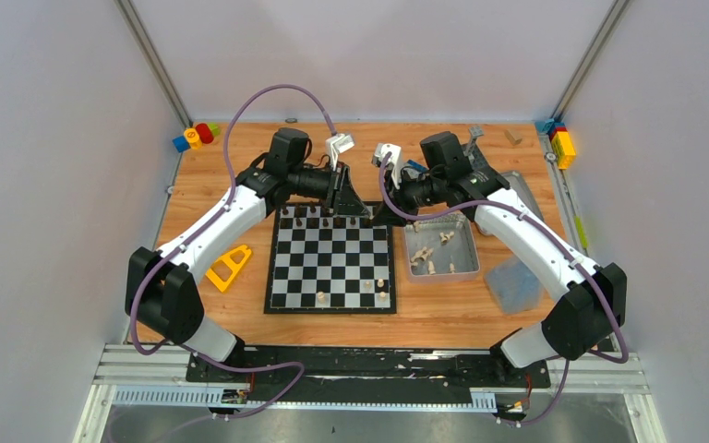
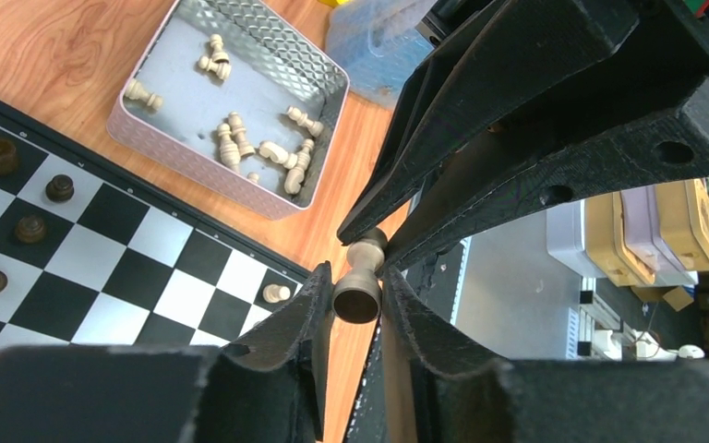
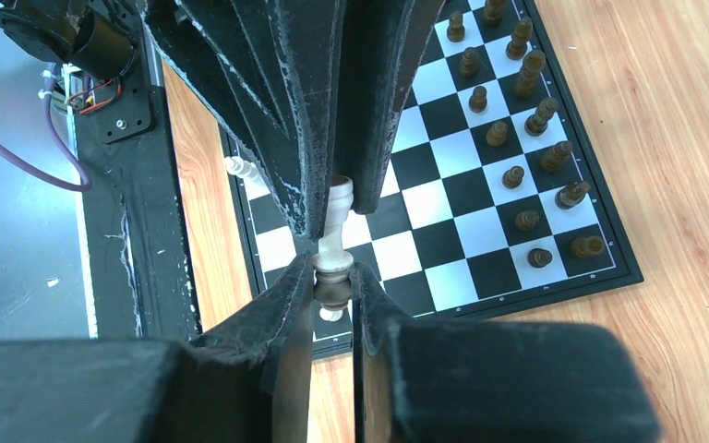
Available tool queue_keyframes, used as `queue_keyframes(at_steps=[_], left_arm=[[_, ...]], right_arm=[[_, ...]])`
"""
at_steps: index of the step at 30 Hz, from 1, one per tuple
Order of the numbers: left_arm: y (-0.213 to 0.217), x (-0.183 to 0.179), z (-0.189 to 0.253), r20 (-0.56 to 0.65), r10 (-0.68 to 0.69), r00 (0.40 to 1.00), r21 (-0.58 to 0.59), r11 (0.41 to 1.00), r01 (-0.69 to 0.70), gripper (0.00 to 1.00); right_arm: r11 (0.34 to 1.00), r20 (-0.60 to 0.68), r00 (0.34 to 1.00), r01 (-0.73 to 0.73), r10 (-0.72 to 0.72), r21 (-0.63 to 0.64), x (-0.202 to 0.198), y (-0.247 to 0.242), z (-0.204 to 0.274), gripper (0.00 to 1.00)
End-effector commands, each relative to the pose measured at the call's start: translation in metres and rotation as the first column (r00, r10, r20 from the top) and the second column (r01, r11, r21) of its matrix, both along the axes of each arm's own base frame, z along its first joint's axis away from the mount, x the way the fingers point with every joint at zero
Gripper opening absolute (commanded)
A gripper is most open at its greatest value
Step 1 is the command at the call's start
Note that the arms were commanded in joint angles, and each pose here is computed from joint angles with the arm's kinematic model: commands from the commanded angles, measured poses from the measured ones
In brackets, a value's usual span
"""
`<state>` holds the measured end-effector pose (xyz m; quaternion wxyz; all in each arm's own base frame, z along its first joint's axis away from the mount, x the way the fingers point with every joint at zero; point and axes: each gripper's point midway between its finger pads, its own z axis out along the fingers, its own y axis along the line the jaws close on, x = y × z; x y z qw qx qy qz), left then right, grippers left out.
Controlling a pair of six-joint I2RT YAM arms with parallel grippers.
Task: Set up the chess pieces on the board
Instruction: Place the chess piece on the chessboard.
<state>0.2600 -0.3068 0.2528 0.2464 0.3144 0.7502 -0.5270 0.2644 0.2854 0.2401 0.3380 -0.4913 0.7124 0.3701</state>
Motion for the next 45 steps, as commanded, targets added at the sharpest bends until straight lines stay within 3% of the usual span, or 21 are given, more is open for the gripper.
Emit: queue_keyframes(at_steps=[1,3,4,6,9,12,16,27,45], left_arm=[[-0.001,-0.011,0.014,0.033,-0.038,0.999,-0.025,0.999,0.038,0.26],[-0.001,-0.011,0.014,0.036,-0.037,0.999,-0.026,0.999,0.038,0.16],[-0.001,-0.011,0.016,0.037,-0.035,0.999,-0.029,0.999,0.036,0.08],[0.000,-0.012,0.019,0.046,-0.031,0.998,-0.040,0.999,0.033,0.00],[-0.001,-0.020,0.030,0.031,-0.044,0.999,-0.099,0.994,0.046,0.00],[-0.002,-0.027,0.043,0.079,-0.039,0.996,-0.194,0.979,0.054,0.00],[-0.001,-0.031,0.052,0.095,-0.006,0.995,-0.276,0.961,0.032,0.00],[-0.008,-0.018,0.043,0.050,0.024,0.998,-0.315,0.949,-0.007,0.00],[-0.009,-0.010,0.036,0.067,0.053,0.996,-0.308,0.951,-0.030,0.00]], right_arm=[[0.999,0.080,0.996,0.022,-0.026,0.048,0.010,0.000,0.024,0.05],[0.998,0.078,0.996,0.035,-0.039,0.052,0.012,-0.002,0.027,0.12],[0.997,0.075,0.996,0.044,-0.048,0.061,0.014,-0.003,0.030,0.19],[0.993,0.054,0.996,0.066,-0.071,0.101,0.017,-0.008,0.040,0.35],[0.974,-0.001,0.996,0.087,-0.088,0.209,0.022,-0.020,0.063,0.54],[0.950,-0.074,0.995,0.089,-0.069,0.301,0.018,-0.031,0.073,0.61],[0.934,-0.139,0.990,0.049,0.001,0.355,0.002,-0.031,0.072,0.62],[0.895,-0.308,0.942,0.017,0.135,0.445,-0.018,-0.023,0.055,0.63],[0.890,-0.379,0.907,0.009,0.185,0.456,-0.014,-0.018,0.040,0.44]])
